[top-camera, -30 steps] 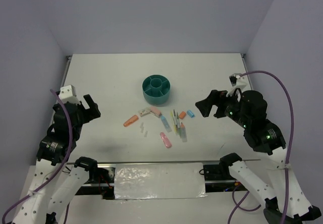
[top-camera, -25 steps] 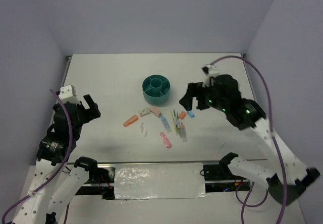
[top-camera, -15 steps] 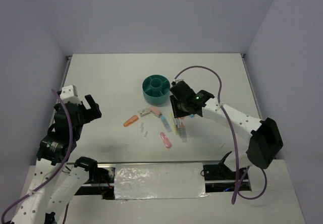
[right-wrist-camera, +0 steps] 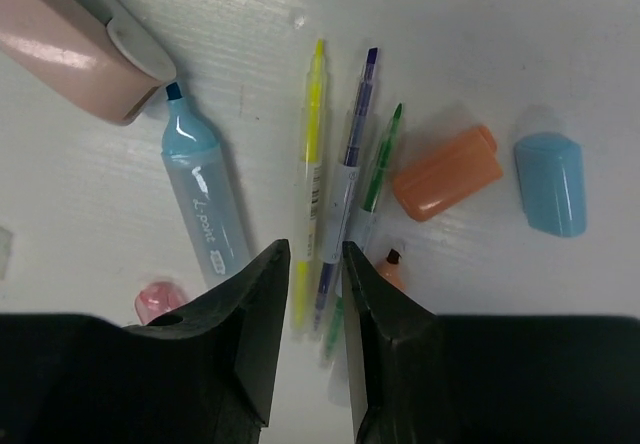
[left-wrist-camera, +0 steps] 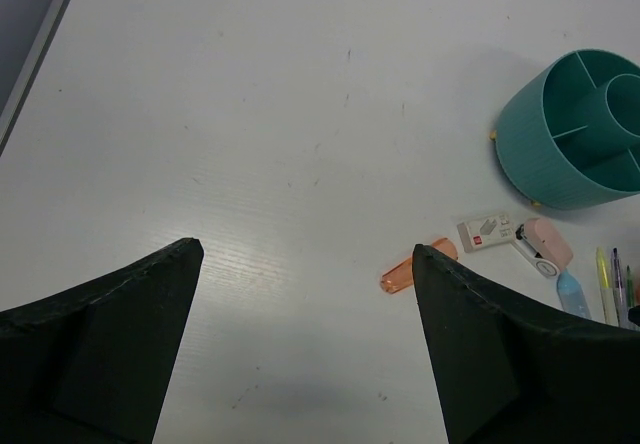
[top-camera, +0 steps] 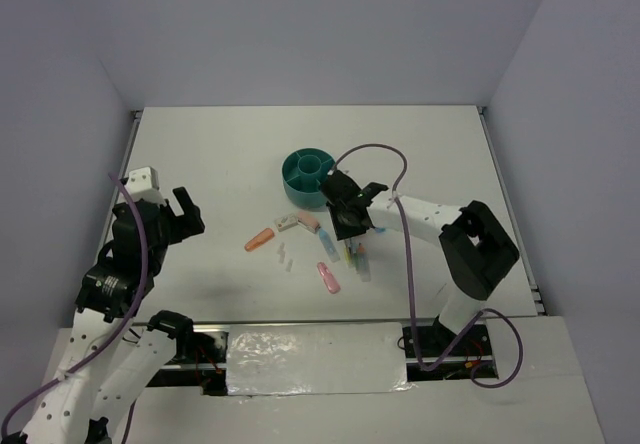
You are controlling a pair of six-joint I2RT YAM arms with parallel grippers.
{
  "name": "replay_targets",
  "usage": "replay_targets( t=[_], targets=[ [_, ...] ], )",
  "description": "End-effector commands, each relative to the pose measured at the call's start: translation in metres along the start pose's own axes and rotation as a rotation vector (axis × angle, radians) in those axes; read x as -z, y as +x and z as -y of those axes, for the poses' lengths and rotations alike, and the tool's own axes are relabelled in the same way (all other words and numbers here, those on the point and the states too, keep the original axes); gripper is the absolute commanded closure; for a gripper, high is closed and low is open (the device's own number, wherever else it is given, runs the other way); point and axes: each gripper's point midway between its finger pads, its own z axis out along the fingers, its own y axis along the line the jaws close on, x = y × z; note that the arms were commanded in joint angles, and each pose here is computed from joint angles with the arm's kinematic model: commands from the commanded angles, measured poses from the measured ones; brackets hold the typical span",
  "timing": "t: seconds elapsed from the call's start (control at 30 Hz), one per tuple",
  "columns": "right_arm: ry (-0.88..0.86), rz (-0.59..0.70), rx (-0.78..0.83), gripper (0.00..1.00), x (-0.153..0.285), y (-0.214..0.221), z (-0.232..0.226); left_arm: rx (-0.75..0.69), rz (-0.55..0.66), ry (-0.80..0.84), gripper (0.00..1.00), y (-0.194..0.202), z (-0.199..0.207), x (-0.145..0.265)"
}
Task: Sort the stationery into containers
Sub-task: Pick up the pen from the center of the board.
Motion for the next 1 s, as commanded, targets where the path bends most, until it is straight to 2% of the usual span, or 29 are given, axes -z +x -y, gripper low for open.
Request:
replay_targets(
  t=[0.0, 0.57, 0.97],
  targets=[
    [-0.001, 0.045, 0.005, 0.65, -0.009, -0.014, -0.008, 0.011, 0.018, 0.012, 0.01, -0.005, 0.004, -0.002],
    [0.018, -0.012, 0.010, 0.70, -0.041, 0.002, -0.009, 0.027, 0.045, -0.005, 0.01, -0.010, -0.001, 0.005],
    [0.098, 0.003, -0.019, 0.72, -0.031, 0.006, 0.001, 0.023, 0.040, -0.006, 0.01, -0.010, 0.000, 0.004]
  ],
)
